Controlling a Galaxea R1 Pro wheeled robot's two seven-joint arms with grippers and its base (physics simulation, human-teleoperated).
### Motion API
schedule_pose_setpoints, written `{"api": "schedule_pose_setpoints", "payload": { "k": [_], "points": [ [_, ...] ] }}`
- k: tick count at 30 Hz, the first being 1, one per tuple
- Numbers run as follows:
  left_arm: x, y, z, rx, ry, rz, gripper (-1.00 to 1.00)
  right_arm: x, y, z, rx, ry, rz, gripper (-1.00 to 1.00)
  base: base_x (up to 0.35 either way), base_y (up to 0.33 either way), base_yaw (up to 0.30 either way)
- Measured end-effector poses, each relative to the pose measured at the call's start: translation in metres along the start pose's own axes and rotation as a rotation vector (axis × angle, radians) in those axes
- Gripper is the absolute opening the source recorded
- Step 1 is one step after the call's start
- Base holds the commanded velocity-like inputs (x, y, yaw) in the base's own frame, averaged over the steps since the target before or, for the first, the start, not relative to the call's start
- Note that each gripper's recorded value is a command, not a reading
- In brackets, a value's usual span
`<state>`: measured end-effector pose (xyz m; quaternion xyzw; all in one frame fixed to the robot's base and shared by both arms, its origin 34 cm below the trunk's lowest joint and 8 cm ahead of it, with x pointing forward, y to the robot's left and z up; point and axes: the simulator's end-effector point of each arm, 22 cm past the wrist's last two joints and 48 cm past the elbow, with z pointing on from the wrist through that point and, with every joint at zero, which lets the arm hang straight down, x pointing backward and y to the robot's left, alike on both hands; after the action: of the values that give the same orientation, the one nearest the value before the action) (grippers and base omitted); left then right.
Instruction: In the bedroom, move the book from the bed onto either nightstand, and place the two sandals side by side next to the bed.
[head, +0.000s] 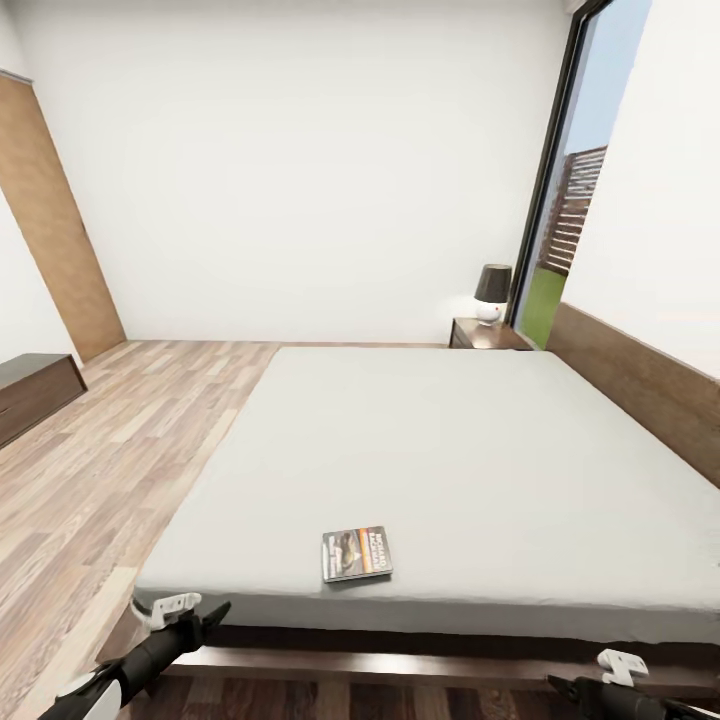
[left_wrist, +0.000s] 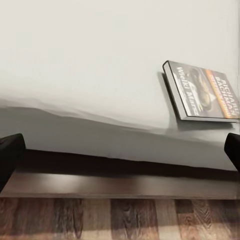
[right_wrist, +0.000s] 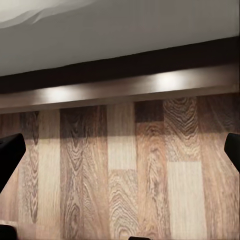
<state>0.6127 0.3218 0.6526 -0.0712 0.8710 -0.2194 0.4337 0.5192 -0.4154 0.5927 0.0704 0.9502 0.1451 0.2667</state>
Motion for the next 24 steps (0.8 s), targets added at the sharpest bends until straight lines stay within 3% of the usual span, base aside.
{"api": "schedule_pose_setpoints", "payload": {
  "k": [24],
  "points": [
    [0.0002, -0.0001, 0.0, 0.0, 0.001, 0.0, 1.0, 0.0001, -0.0001, 0.0, 0.0, 0.0, 0.0, 1.0, 0.0, -0.273, 0.0]
  ]
}}
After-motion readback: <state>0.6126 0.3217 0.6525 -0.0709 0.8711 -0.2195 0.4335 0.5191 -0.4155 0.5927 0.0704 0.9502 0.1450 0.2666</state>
